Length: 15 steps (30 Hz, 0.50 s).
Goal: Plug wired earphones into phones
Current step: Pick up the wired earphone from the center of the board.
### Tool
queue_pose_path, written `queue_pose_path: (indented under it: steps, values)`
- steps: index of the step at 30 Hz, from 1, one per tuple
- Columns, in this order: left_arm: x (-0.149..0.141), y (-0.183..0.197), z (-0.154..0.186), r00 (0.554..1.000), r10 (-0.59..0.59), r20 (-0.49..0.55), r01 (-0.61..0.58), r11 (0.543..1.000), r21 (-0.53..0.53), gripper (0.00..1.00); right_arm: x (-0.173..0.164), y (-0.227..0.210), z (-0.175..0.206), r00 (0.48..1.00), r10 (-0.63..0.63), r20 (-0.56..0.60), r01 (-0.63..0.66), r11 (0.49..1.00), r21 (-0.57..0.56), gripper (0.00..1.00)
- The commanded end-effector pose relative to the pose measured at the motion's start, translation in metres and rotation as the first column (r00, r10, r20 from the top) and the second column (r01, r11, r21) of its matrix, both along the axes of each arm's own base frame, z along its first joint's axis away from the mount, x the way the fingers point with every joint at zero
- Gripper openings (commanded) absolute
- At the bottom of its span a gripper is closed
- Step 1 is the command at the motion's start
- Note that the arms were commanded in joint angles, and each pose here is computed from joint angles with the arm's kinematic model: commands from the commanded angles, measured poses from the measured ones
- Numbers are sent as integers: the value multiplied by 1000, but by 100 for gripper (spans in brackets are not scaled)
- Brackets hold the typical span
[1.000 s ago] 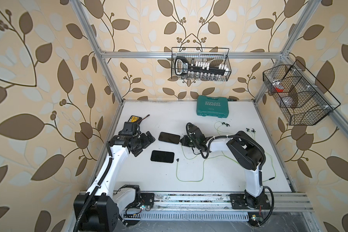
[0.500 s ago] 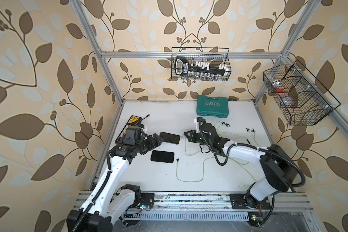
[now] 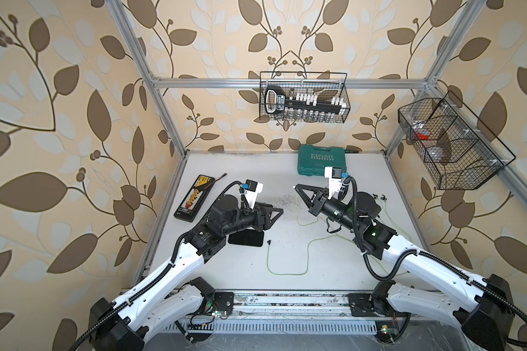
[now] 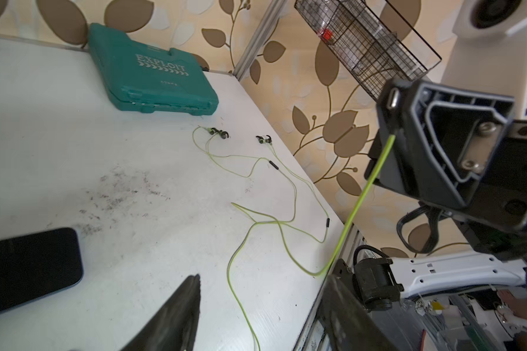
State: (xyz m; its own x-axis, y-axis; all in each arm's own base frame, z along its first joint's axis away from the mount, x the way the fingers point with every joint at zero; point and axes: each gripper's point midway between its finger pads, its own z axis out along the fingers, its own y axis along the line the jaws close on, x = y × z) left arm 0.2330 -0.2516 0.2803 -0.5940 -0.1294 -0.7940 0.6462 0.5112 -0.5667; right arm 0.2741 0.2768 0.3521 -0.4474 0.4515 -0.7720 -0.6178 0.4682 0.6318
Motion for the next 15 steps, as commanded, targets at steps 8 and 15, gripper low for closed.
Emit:
queue_pose_path:
  steps: [8, 15]
  values:
    - [1, -38, 44, 952, -36, 304, 56, 997, -59, 61, 4, 2, -14, 1000, -20, 13, 21, 997, -80, 9]
    - [21, -52, 31, 964, -30, 263, 36, 999, -18, 45, -1, 7, -18, 1000, 11, 11, -10, 996, -84, 9]
